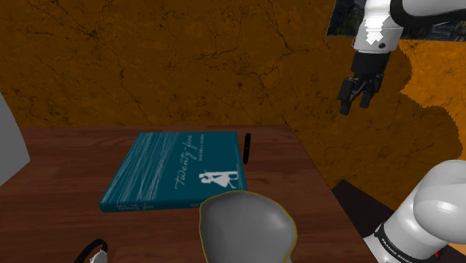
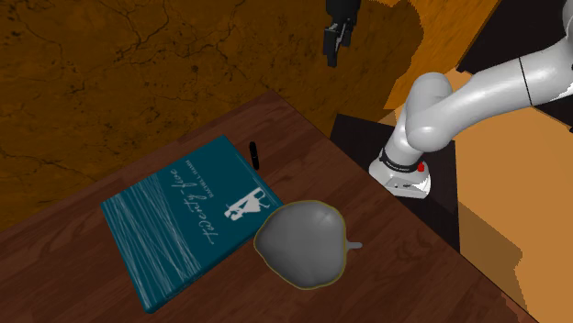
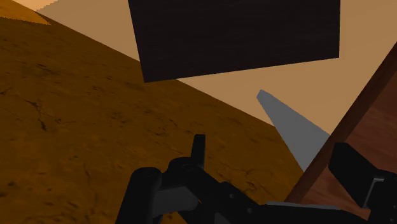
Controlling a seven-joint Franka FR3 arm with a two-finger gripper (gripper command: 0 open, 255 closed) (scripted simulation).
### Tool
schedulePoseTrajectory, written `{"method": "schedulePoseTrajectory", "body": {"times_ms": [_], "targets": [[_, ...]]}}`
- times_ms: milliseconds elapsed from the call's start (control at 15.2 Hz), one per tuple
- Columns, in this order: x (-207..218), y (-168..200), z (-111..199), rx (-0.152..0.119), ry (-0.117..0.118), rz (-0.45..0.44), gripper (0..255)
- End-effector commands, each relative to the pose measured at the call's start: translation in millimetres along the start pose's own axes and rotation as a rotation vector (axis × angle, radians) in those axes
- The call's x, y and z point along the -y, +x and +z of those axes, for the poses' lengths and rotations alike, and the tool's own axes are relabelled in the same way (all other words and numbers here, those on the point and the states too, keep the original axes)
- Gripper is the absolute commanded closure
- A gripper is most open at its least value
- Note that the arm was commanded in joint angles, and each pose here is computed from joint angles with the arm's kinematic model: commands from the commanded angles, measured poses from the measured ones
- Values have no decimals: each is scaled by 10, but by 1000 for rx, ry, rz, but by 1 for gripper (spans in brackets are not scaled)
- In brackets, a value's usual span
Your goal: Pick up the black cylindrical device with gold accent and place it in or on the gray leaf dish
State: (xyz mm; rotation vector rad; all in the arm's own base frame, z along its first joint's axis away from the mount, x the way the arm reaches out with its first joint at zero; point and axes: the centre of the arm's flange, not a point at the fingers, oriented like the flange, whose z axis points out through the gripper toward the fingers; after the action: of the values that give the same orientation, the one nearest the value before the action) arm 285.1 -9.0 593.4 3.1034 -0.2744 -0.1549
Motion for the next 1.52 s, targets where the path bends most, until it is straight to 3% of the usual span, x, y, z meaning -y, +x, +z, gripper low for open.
{"method": "schedulePoseTrajectory", "body": {"times_ms": [0,1452], "targets": [[0,0,0,0,0,0,0],[2806,394,34,-85,22,-193,0]]}}
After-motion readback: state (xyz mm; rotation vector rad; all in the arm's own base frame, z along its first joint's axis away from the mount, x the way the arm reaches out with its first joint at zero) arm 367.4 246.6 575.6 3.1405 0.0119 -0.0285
